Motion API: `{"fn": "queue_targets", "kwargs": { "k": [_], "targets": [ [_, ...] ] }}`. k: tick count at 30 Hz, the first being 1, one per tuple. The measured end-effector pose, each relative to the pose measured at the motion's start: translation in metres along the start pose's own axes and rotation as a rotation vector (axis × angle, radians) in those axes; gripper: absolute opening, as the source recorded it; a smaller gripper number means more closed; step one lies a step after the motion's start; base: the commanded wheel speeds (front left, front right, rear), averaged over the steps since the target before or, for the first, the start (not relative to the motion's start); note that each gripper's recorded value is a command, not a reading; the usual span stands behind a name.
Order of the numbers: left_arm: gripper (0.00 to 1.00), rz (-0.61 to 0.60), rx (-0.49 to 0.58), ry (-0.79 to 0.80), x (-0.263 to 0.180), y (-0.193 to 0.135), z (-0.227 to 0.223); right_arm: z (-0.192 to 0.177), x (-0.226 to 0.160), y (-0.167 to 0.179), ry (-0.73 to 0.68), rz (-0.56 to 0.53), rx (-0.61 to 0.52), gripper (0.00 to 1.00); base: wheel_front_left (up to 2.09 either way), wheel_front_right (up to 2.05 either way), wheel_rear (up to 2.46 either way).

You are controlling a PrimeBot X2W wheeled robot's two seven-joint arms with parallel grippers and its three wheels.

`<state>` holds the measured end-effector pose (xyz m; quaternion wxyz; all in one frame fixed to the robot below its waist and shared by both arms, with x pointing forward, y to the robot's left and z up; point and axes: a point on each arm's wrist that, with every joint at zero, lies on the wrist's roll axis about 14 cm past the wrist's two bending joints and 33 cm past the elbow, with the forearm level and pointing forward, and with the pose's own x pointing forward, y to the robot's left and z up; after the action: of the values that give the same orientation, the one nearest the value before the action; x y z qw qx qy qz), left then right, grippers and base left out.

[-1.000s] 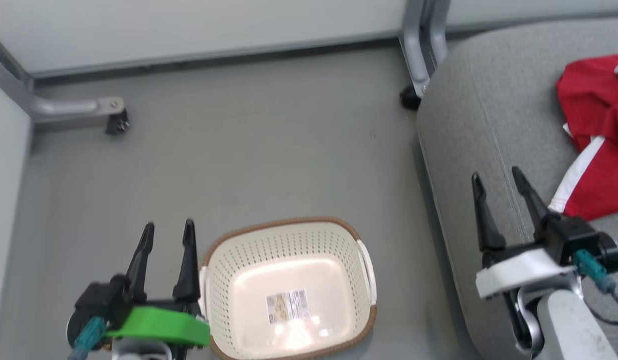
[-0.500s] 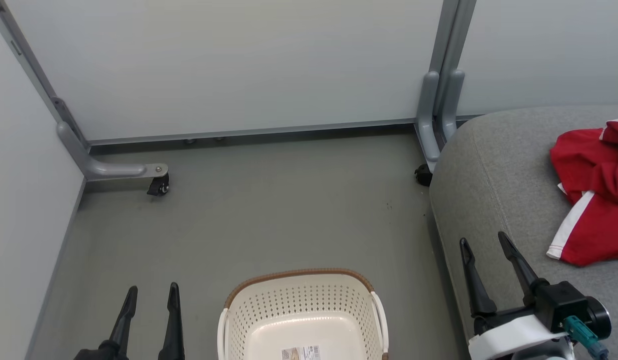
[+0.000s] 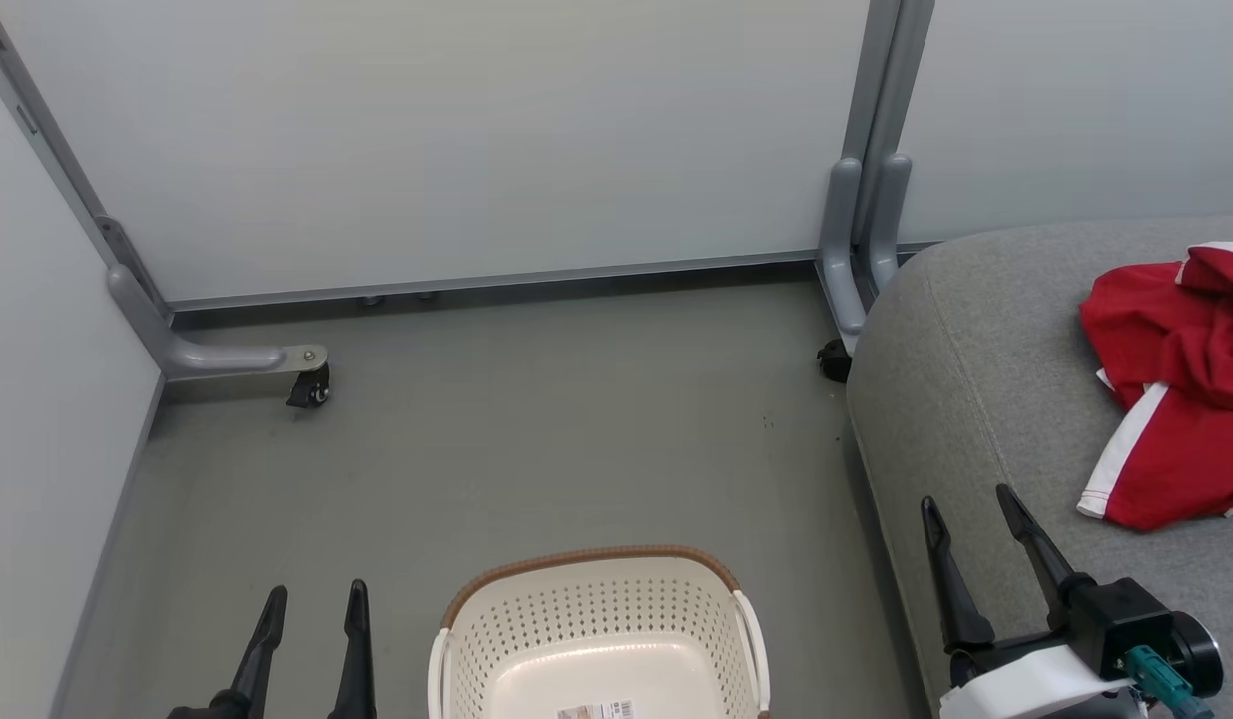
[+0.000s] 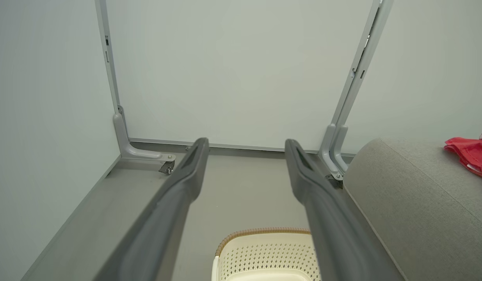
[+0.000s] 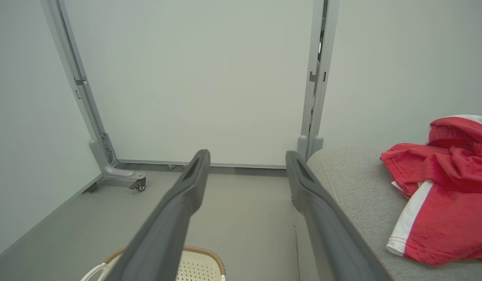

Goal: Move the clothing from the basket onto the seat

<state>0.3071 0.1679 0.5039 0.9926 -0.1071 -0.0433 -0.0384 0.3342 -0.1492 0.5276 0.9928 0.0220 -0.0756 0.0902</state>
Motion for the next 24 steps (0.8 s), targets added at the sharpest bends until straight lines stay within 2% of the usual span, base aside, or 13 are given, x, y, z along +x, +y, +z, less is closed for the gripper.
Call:
{"fn": "queue_targets", "kwargs": {
  "k": [9,10,15,24],
  "targets": [
    [1.00,-0.002,0.003,0.000,0.000,-0.001,0.000,-0.001,0.000,-0.001,0.004,0.002,-0.003,1.00,0.00,0.00,0.00],
    [0.00,-0.001,0.009,0.004,-0.001,0.000,-0.001,-0.002,-0.001,-0.001,0.007,0.002,-0.002,0.00,0.00,0.00,0.00],
    [0.00,0.013,-0.006,0.050,-0.005,0.003,-0.016,-0.020,-0.008,0.001,0.065,-0.008,0.023,0.00,0.00,0.00,0.00],
    [0.00,0.065,-0.168,0.077,-0.004,0.011,-0.022,-0.027,-0.008,-0.009,0.090,-0.070,0.200,0.00,0.00,0.00,0.00]
  ]
}}
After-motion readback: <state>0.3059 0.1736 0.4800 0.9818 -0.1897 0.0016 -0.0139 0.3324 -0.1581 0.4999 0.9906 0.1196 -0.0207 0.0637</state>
